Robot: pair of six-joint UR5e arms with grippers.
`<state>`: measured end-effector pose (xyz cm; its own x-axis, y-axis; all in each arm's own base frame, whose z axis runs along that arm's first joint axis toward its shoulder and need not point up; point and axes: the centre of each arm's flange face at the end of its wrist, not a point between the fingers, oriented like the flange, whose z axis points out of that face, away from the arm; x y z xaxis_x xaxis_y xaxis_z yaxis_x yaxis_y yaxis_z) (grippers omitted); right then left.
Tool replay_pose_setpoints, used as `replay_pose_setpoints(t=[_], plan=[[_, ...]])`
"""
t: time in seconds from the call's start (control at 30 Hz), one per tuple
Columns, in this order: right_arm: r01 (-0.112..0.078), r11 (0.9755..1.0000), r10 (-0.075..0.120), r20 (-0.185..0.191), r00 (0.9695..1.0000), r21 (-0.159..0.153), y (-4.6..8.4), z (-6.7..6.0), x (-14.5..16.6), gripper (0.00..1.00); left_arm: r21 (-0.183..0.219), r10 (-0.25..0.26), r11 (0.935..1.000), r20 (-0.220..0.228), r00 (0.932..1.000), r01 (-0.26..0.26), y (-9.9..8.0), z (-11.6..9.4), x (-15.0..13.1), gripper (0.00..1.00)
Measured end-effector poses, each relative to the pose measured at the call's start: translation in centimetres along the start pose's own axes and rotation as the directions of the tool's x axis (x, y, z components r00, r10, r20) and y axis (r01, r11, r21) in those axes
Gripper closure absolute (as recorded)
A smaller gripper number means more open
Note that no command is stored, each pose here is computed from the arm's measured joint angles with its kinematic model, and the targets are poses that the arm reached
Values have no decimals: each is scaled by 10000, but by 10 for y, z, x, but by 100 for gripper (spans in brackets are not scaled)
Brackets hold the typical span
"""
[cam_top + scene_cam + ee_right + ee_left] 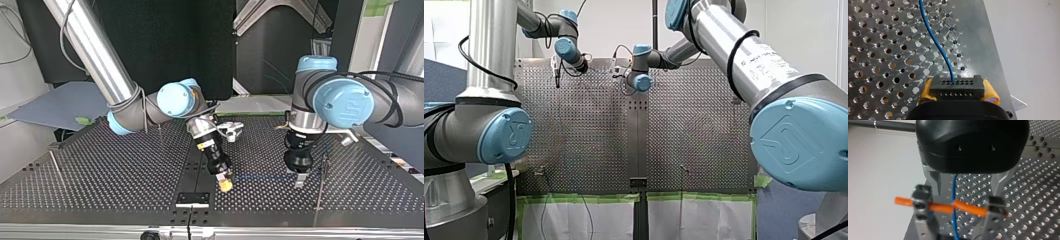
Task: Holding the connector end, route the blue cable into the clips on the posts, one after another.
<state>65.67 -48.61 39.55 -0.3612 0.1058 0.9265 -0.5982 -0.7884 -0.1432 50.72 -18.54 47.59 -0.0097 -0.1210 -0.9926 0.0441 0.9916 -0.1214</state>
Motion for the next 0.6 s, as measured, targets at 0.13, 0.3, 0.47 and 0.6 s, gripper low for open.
replay_pose_setpoints(t=[0.13, 0.3, 0.47, 0.6], plan=[[1, 10000, -1, -1, 10000, 0, 0, 0, 0, 100, -71, -195, 9998, 138, 9997, 196, 5, 5, -6, 2], [1, 10000, -1, -4, 10000, 2, 0, 0, 0, 100, -81, -294, 9995, 19, 9996, 294, 7, 19, 1, 2], [1, 10000, -1, -1, 10000, 2, 0, 0, 0, 100, -136, -280, 9995, -58, 9996, 279, 8, 26, 6, 2], [-3, 10000, 3, 5, 10000, 9, -1, 0, 0, 100, -207, -252, 9995, -48, 9997, 250, 9, 27, 6, 2]])
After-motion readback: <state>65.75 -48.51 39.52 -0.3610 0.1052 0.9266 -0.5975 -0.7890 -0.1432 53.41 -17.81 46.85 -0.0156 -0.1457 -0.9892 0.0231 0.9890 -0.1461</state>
